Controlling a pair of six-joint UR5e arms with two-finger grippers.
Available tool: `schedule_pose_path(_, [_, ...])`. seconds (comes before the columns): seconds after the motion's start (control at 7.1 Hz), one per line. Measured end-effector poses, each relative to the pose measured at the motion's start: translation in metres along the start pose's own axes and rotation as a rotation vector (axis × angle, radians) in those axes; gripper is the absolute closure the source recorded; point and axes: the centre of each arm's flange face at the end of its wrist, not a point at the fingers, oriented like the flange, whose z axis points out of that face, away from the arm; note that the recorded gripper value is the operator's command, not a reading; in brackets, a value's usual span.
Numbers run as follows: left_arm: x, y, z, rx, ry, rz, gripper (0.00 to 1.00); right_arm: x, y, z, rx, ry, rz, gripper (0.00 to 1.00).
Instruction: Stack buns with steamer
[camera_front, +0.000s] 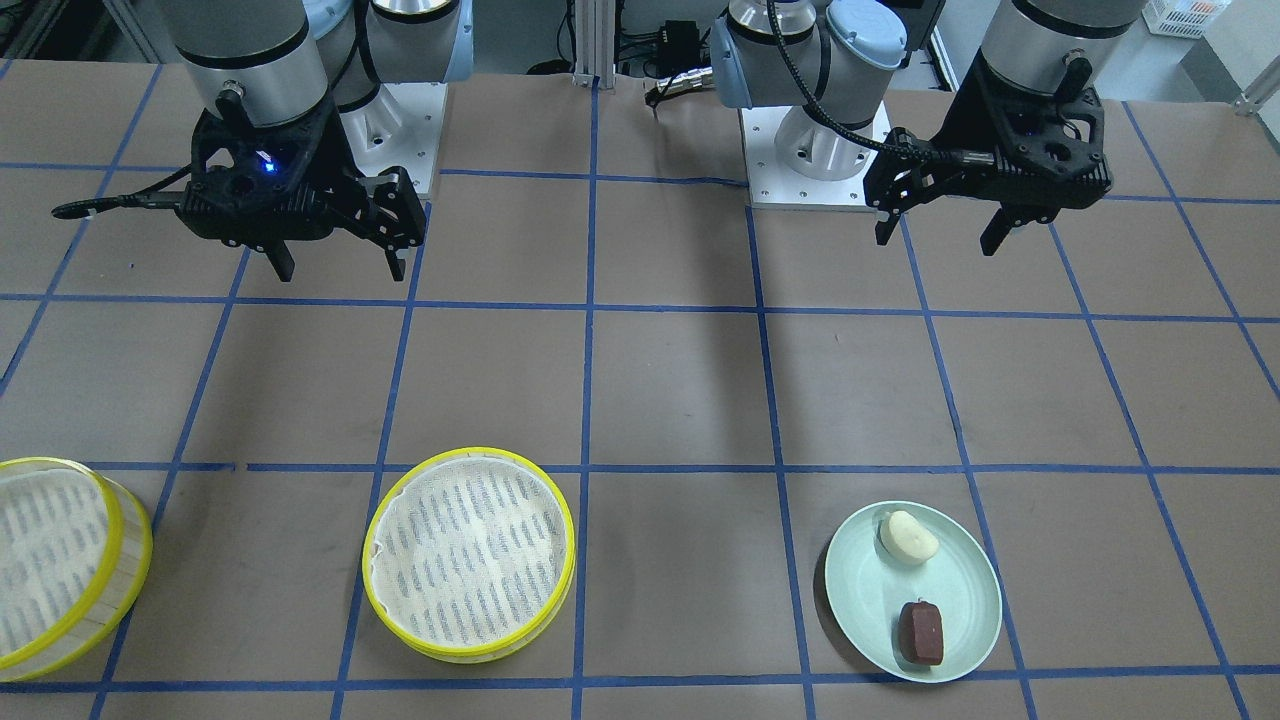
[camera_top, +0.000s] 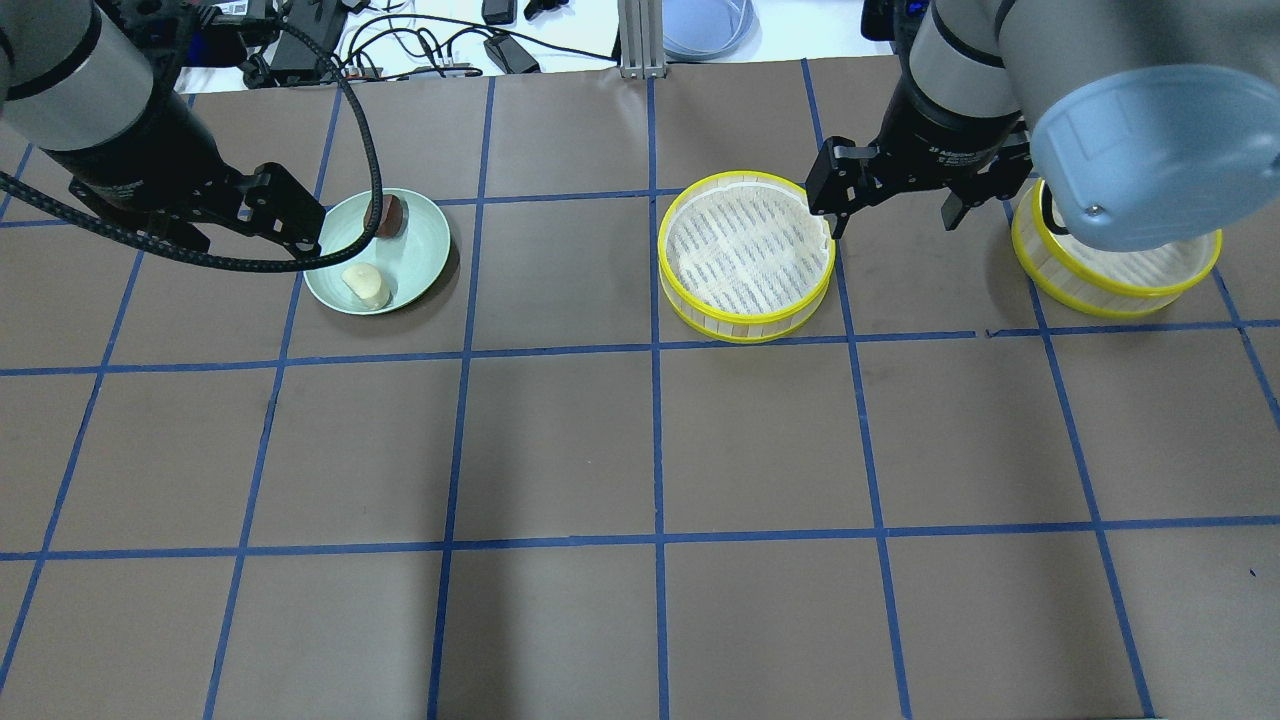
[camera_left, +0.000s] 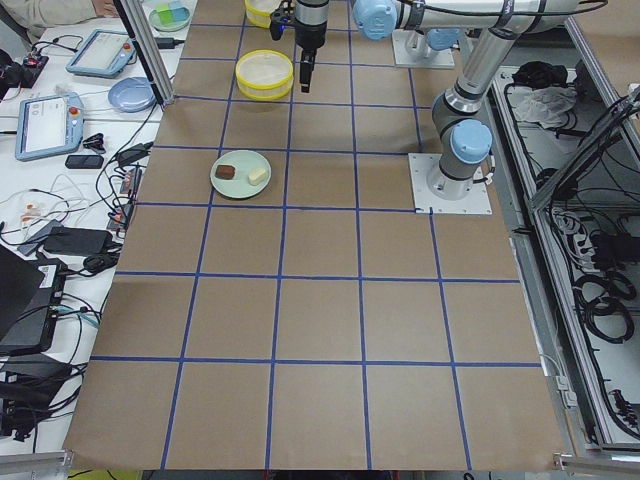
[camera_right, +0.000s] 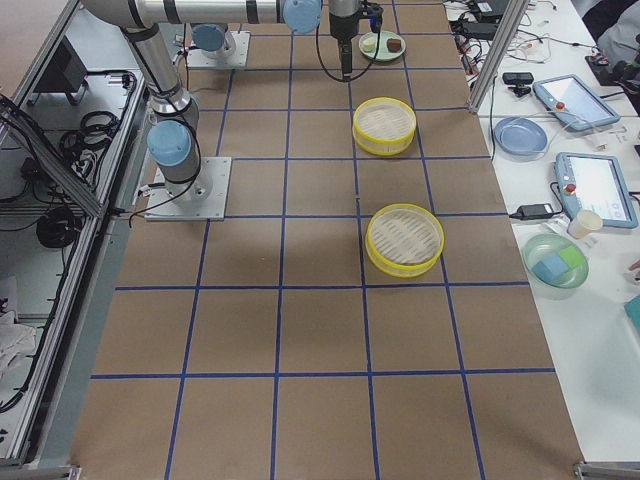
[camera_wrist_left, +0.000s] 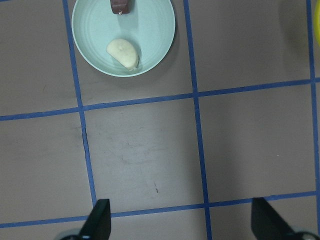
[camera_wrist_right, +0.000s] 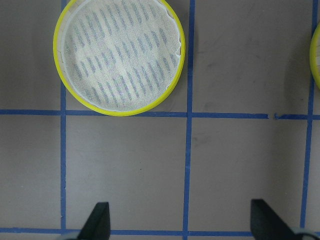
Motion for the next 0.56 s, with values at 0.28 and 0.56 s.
schedule_pose_path(0.28, [-0.003,-0.002,0.003,-0.003,0.001,-0.004,0.0,0.0,0.0,0.0,0.0,0.001,-0.004,0.0])
schedule_pose_path(0.56, [-0.014,-0.032,0.028,0.019,-0.005,-0.016,0.0,0.0,0.0,-0.001,0.002,0.003,-0.006,0.0])
